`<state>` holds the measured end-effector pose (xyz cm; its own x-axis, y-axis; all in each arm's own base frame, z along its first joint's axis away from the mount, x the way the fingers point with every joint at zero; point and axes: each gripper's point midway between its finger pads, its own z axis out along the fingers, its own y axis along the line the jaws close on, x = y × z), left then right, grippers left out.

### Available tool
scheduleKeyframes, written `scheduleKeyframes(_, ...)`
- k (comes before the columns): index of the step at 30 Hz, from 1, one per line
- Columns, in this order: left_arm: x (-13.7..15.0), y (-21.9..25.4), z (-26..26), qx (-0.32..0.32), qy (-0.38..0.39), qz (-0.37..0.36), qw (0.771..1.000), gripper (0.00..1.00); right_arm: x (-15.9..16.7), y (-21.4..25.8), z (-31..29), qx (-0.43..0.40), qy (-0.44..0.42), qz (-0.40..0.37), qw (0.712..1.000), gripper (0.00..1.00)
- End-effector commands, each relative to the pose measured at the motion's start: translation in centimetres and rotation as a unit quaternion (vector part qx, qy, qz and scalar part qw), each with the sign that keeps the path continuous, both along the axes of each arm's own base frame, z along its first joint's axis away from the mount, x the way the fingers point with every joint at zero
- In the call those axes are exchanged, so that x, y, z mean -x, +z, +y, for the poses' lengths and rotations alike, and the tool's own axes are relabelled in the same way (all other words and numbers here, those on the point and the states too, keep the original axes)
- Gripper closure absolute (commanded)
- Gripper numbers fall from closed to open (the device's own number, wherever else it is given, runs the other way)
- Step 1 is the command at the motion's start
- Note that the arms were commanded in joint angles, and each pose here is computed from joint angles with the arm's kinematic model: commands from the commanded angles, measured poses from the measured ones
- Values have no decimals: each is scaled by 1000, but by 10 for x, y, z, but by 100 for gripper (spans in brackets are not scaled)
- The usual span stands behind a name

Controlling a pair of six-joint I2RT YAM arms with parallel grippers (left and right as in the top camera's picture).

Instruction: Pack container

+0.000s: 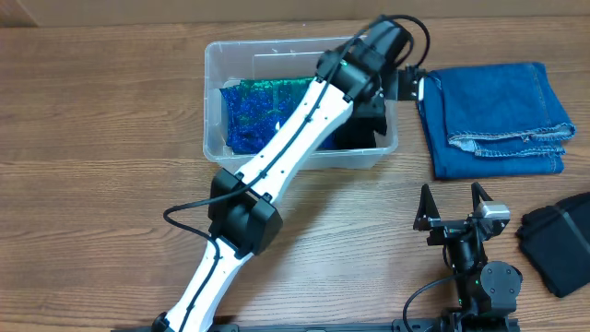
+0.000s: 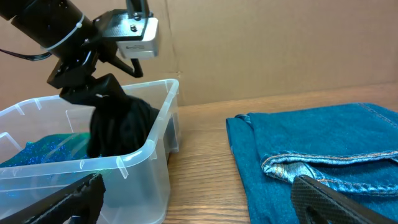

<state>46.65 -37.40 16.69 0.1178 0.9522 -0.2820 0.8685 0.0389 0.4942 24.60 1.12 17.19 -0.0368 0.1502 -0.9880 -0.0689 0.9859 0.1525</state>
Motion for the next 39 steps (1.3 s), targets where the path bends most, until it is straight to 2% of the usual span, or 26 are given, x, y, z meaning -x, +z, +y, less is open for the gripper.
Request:
scheduleKeyframes(1, 14, 40, 5, 43, 30, 9, 999, 31, 0, -2, -3, 1, -6, -1, 1000, 0)
scheduleKeyframes(4, 15, 47, 21, 51, 59, 25, 997, 33, 0, -2, -3, 1, -6, -1, 1000, 0)
scheduleKeyframes(8, 20, 44, 33, 108, 109, 102, 983, 30, 0, -2, -3, 1, -6, -1, 1000, 0)
scheduleKeyframes(10, 21, 46, 38, 182, 168, 180, 952, 30, 0, -2, -3, 1, -6, -1, 1000, 0)
scheduleKeyframes(12, 21, 49, 40, 225, 183, 229, 929, 36, 0, -2, -3, 1, -6, -1, 1000, 0)
scheduleKeyframes(15, 10, 24, 40, 226, 223, 251, 914, 48, 0, -2, -3, 1, -6, -1, 1000, 0)
scheduleKeyframes(17, -1, -2, 33, 237, 260, 270, 896, 50, 0, -2, -3, 1, -6, -1, 1000, 0)
scheduleKeyframes(18, -9, -17, 27, 246, 278, 277, 887, 49, 0, -2, -3, 1, -6, -1, 1000, 0)
scheduleKeyframes(20, -20, -43, 18, 240, 283, 266, 890, 48, 0, -2, -3, 1, -6, -1, 1000, 0)
scheduleKeyframes(24, -31, -97, 29, 206, 332, 267, 881, 50, 0, -2, -3, 1, -6, -1, 1000, 0)
scheduleKeyframes(26, -33, -117, 29, 198, 336, 273, 879, 48, 0, -2, -3, 1, -6, -1, 1000, 0)
scheduleKeyframes(28, -36, -128, 26, 200, 335, 272, 880, 42, 0, -2, -3, 1, -6, -1, 1000, 0)
scheduleKeyframes(31, -40, -104, 16, 231, 314, 272, 880, 41, 0, -2, -3, 1, -6, -1, 1000, 0)
scheduleKeyframes(33, -44, -47, 17, 265, 299, 248, 883, 37, 0, -2, -3, 1, -6, -1, 1000, 0)
scheduleKeyframes(37, -32, 64, 38, 314, 284, 198, 884, 18, 0, -2, -3, 1, -6, -1, 1000, 0)
scheduleKeyframes(38, -24, 95, 53, 322, 288, 180, 883, 7, 0, -2, -3, 1, -6, -1, 1000, 0)
scheduleKeyframes(39, -15, 122, 73, 324, 303, 161, 882, 0, 0, -2, -3, 1, -6, -1, 1000, 0)
